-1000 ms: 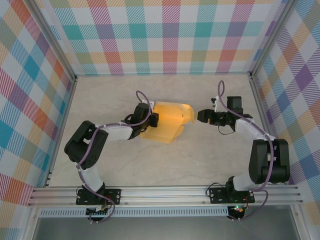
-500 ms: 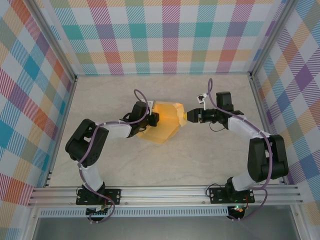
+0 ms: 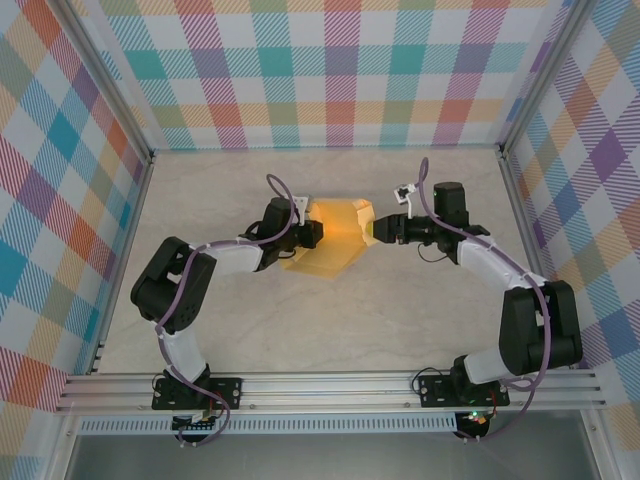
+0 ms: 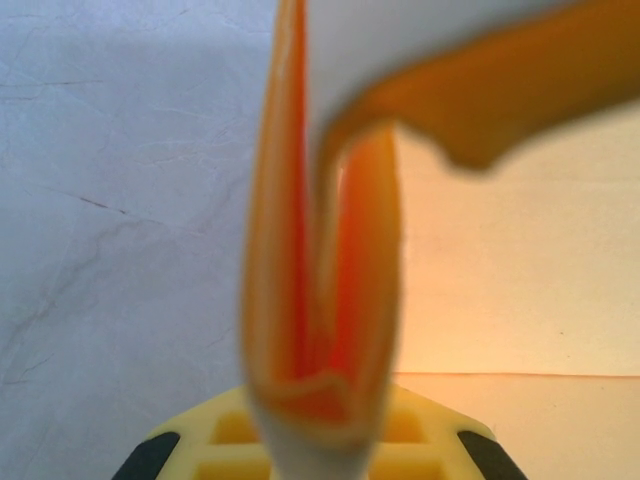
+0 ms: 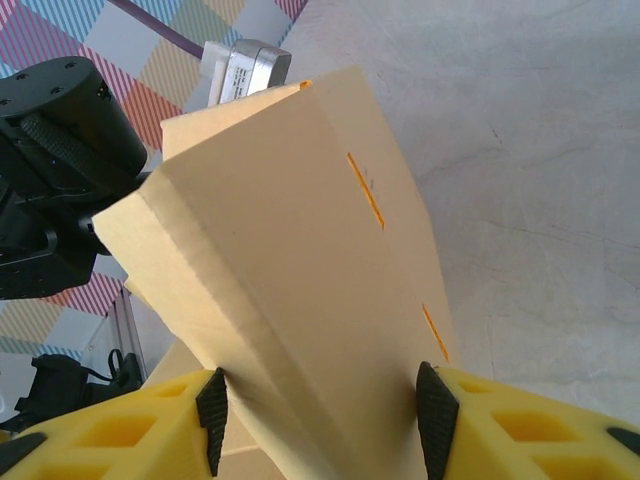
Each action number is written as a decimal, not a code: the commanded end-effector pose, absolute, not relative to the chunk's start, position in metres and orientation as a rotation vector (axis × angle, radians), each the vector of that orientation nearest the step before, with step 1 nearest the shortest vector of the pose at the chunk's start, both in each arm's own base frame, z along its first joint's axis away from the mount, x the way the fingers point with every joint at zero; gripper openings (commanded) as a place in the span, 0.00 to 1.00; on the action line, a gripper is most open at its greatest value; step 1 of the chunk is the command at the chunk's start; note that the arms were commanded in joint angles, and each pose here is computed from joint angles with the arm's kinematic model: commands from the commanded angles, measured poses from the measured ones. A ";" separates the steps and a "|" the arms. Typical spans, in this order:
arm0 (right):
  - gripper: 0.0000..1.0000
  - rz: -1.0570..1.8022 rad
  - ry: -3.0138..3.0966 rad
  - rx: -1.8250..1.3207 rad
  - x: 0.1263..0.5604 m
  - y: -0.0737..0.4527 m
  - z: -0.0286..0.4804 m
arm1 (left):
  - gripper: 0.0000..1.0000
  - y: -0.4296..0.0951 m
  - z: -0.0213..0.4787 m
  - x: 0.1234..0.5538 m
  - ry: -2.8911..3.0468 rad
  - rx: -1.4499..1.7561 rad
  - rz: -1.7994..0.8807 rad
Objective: Fold the paper box
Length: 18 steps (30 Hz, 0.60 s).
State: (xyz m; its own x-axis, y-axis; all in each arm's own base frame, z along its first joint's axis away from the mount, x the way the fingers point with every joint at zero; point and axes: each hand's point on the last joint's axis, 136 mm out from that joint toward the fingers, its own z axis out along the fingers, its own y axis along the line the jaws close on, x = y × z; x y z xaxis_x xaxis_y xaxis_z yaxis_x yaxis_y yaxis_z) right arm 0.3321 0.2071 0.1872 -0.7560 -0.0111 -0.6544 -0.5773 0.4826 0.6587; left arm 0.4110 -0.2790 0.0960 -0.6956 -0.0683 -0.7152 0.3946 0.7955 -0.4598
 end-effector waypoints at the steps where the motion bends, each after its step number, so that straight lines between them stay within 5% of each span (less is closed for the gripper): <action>1: 0.52 1.227 2.146 -0.512 0.330 0.211 0.184 | 0.02 -0.286 0.114 0.419 2.176 0.230 -0.847; 18: 0.50 0.742 2.224 -0.315 0.357 0.202 0.152 | 0.02 -0.293 0.107 0.411 2.201 0.194 -0.759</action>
State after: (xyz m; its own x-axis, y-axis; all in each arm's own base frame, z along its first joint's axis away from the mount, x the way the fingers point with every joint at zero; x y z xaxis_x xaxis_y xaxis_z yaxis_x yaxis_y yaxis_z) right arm 0.3485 0.2109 0.1588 -0.7091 0.0014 -0.7051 -0.4741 0.7392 0.4783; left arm 0.4085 -0.2807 0.0886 -0.7063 -0.0790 -0.7035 0.3570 0.8184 -0.4504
